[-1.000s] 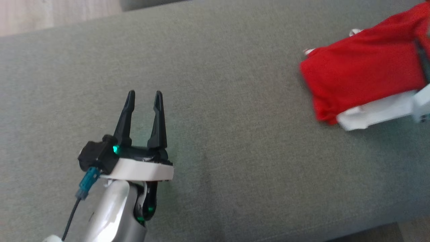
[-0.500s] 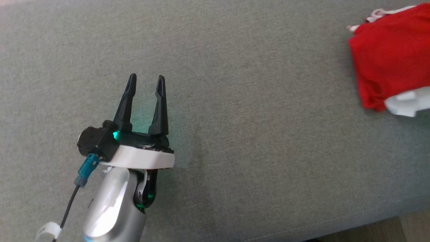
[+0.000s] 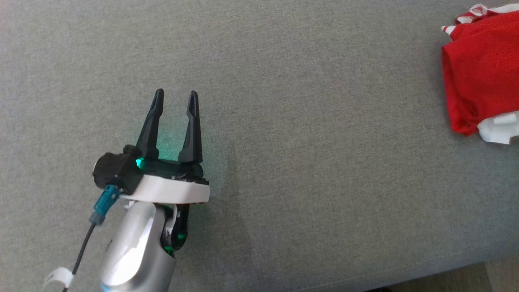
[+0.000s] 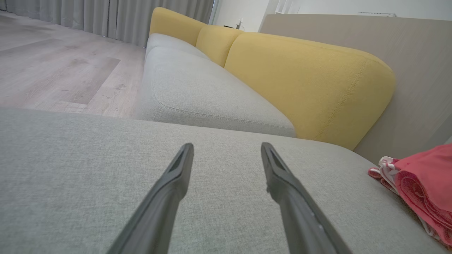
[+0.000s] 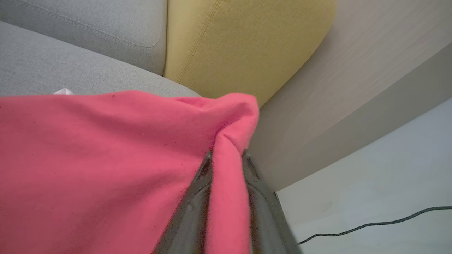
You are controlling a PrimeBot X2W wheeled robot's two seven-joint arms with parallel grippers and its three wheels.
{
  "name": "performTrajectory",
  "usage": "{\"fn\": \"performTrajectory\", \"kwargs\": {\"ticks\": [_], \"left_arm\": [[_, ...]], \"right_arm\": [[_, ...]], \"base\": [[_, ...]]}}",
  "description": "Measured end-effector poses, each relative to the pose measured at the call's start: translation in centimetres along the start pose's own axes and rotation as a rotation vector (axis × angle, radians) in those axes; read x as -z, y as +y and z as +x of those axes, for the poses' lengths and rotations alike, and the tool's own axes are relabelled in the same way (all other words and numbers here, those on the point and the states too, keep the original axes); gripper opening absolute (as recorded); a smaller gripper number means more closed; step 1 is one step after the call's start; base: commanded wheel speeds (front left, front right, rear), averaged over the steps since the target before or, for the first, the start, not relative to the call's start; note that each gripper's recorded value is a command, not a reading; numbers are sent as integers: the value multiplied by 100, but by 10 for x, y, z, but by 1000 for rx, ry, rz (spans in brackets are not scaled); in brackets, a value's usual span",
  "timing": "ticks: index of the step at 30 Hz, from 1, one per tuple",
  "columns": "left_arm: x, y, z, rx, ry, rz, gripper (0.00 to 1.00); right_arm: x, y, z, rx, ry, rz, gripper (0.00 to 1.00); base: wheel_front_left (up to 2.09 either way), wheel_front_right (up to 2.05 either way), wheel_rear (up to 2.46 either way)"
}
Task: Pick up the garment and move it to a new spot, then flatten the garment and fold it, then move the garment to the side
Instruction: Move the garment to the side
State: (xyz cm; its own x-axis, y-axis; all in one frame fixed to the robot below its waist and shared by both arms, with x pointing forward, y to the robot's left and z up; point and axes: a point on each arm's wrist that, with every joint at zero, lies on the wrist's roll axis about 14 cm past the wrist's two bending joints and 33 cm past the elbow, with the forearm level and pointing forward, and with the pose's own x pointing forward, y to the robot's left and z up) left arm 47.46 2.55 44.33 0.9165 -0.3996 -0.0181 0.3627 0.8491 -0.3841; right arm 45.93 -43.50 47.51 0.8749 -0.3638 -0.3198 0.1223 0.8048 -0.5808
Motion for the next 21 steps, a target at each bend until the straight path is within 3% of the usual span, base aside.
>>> {"fn": "performTrajectory", "kwargs": {"ticks": [1, 9, 14, 21], "left_arm": [[0, 0, 0, 0, 1, 0, 100], [-12, -6, 1, 14, -26, 13, 100], [-33, -7, -3, 3, -73, 30, 100], [-55, -10, -27, -18, -117, 51, 100]], "right_arm": [[0, -1, -1, 8, -1, 16, 100], [-23, -7, -8, 32, -74, 46, 100], [-66, 0, -21, 26, -208, 83, 100], [-124, 38, -61, -70, -408, 215, 100]], "base": [[0, 0, 0], [0, 0, 0], [0, 0, 0], [0, 0, 0]]}}
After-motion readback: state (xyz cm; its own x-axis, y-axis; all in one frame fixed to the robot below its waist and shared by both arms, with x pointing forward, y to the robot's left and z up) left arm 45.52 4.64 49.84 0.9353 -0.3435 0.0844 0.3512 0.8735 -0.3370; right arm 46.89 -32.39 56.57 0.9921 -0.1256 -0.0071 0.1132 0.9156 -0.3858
